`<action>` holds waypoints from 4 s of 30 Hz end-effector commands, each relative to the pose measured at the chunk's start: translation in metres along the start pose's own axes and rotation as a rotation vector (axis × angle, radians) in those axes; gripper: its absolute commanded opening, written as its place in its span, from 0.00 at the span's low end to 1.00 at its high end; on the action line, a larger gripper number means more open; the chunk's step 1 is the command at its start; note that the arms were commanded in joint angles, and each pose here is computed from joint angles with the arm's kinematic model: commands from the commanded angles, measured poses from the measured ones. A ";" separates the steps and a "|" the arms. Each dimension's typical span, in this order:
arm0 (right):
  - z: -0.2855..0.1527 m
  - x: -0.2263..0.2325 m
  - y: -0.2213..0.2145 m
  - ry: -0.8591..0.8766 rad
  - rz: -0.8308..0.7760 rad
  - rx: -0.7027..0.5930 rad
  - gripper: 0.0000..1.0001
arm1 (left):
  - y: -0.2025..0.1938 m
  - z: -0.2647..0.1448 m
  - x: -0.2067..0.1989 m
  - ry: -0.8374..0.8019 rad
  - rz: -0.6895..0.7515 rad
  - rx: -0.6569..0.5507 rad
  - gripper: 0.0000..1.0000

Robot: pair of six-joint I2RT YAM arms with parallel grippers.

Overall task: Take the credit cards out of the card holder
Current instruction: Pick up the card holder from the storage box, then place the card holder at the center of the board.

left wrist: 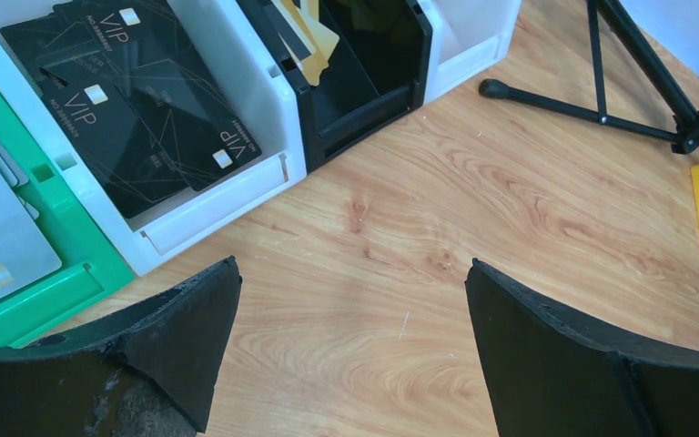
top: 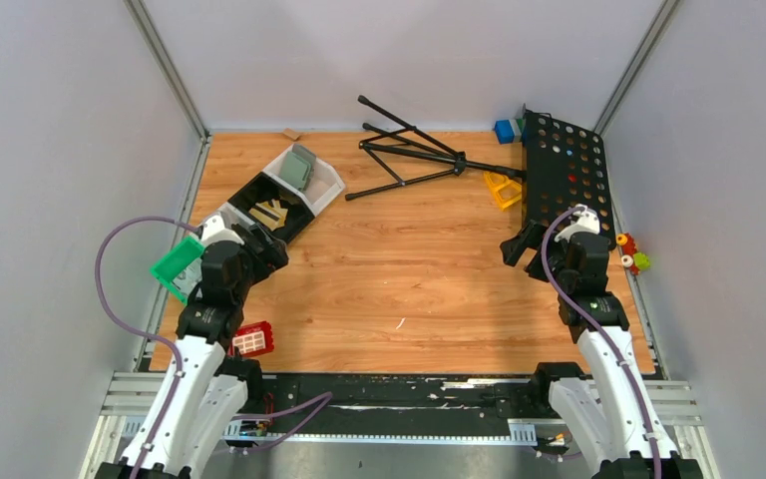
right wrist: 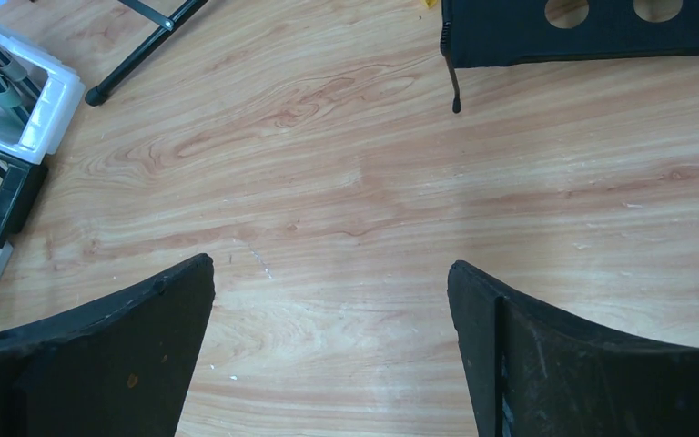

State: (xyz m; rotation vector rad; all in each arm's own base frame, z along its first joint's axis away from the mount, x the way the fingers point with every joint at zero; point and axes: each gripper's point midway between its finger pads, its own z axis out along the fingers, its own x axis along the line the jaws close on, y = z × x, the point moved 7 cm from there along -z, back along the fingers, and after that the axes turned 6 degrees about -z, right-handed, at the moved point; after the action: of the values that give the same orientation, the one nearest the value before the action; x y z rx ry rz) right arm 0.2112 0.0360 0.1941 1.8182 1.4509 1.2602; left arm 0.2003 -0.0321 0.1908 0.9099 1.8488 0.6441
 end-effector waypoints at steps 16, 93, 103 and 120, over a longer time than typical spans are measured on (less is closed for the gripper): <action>-0.001 -0.001 0.013 -0.048 0.020 -0.042 0.98 | 0.055 0.100 -0.090 0.172 0.098 0.079 0.93; -0.006 0.047 0.007 0.414 -0.002 0.143 0.92 | -0.001 0.046 -0.201 -0.655 -0.022 0.413 0.00; -0.001 0.073 -0.046 0.459 -0.063 0.320 0.86 | -0.121 0.018 -0.166 -0.680 0.060 0.547 0.06; 0.027 0.108 -0.107 0.425 -0.183 0.502 0.65 | -0.121 0.019 -0.113 -0.374 0.385 0.550 0.59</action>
State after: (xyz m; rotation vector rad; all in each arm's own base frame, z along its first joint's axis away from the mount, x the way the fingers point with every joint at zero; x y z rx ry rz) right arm 0.1698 0.1588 0.1278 1.7423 2.3443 1.2477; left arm 0.1991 -0.1944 0.1506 1.5656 1.5257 0.0737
